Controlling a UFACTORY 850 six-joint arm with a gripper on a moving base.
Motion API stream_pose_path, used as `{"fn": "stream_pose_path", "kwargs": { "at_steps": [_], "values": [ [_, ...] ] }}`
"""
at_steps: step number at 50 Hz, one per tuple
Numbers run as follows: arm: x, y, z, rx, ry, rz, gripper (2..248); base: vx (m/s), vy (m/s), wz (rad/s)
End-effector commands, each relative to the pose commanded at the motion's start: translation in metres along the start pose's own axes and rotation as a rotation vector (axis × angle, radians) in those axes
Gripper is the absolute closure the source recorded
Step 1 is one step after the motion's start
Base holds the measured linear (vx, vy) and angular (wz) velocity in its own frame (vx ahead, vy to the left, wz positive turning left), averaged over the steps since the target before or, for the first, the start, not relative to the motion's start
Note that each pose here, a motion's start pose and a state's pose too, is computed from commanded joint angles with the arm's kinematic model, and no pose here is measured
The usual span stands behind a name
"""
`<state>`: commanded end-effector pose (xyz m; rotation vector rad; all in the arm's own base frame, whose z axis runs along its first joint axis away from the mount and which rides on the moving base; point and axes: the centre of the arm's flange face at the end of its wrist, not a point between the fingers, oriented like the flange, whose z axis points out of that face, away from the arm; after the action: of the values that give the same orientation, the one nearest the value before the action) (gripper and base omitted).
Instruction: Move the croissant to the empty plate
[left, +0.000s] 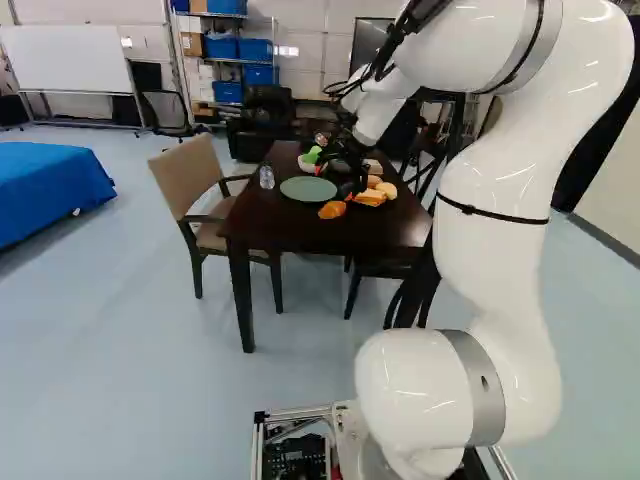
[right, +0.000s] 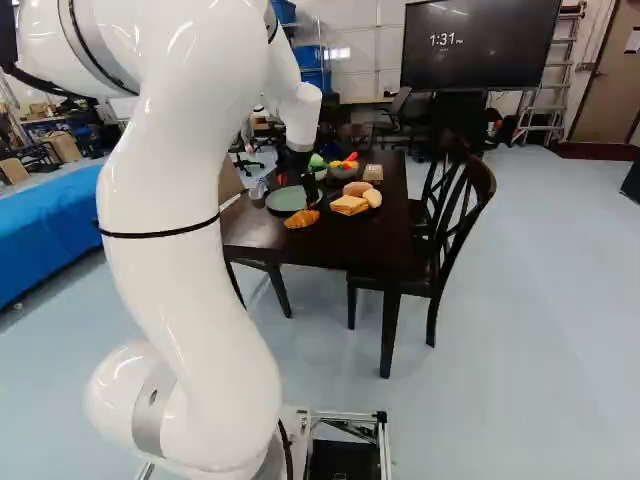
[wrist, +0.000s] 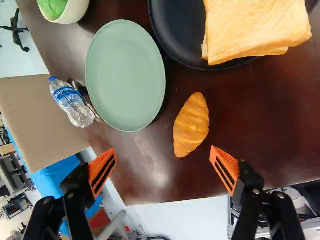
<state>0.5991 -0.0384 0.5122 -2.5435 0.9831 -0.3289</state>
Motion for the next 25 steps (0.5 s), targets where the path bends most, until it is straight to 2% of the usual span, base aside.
{"fn": "stream_pose_path", "kwargs": {
  "at_steps": [25],
  "values": [
    [0.0061,0.0100,-0.0027,-0.044,0.016,-0.044,3,0.000,0.000,0.000]
  ]
}}
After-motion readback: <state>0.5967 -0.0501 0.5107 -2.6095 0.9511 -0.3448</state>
